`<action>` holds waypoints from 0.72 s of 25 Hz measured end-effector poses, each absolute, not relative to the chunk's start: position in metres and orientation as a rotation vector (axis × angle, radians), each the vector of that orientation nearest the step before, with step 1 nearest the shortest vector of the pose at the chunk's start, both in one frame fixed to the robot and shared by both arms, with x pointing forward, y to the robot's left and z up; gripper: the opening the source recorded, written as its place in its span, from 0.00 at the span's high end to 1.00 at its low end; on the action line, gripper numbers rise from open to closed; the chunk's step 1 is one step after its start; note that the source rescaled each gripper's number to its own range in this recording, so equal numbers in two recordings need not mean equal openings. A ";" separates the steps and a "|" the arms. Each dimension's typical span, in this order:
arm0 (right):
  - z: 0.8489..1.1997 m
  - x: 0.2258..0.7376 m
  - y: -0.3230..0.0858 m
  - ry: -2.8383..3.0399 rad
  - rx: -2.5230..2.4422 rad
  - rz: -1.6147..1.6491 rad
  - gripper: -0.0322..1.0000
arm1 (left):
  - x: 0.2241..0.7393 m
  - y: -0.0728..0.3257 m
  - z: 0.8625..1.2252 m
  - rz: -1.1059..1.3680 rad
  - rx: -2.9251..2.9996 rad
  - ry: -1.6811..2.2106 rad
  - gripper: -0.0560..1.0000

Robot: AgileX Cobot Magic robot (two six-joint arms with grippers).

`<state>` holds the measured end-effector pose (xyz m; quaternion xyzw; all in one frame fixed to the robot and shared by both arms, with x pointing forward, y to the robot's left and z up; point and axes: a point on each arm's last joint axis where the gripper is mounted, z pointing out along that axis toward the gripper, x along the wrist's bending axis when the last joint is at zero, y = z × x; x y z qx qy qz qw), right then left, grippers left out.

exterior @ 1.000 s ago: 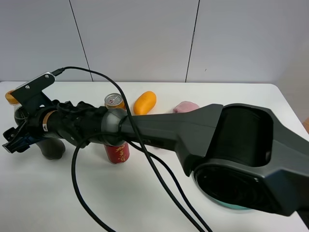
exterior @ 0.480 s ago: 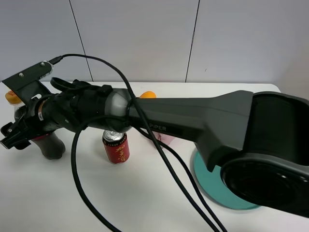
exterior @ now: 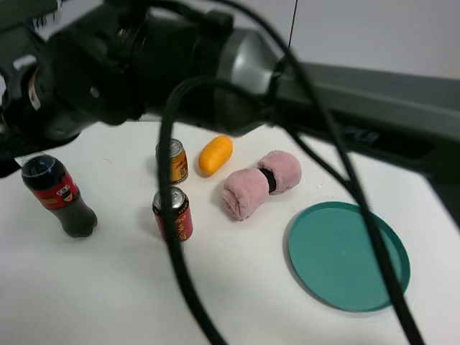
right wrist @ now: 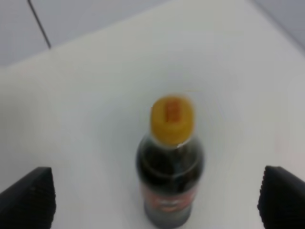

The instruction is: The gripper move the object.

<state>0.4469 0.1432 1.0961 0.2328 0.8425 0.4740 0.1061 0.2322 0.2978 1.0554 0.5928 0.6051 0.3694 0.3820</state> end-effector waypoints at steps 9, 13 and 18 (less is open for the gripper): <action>1.222 0.466 0.034 2.160 0.747 1.417 0.22 | 0.232 0.298 1.055 0.942 1.512 1.544 0.00; 1.253 0.490 -0.037 2.018 0.896 1.275 0.22 | 0.232 0.298 1.055 0.942 1.512 1.544 0.00; 1.279 0.509 -0.131 1.838 1.135 1.087 0.22 | 0.232 0.298 1.055 0.942 1.512 1.544 0.00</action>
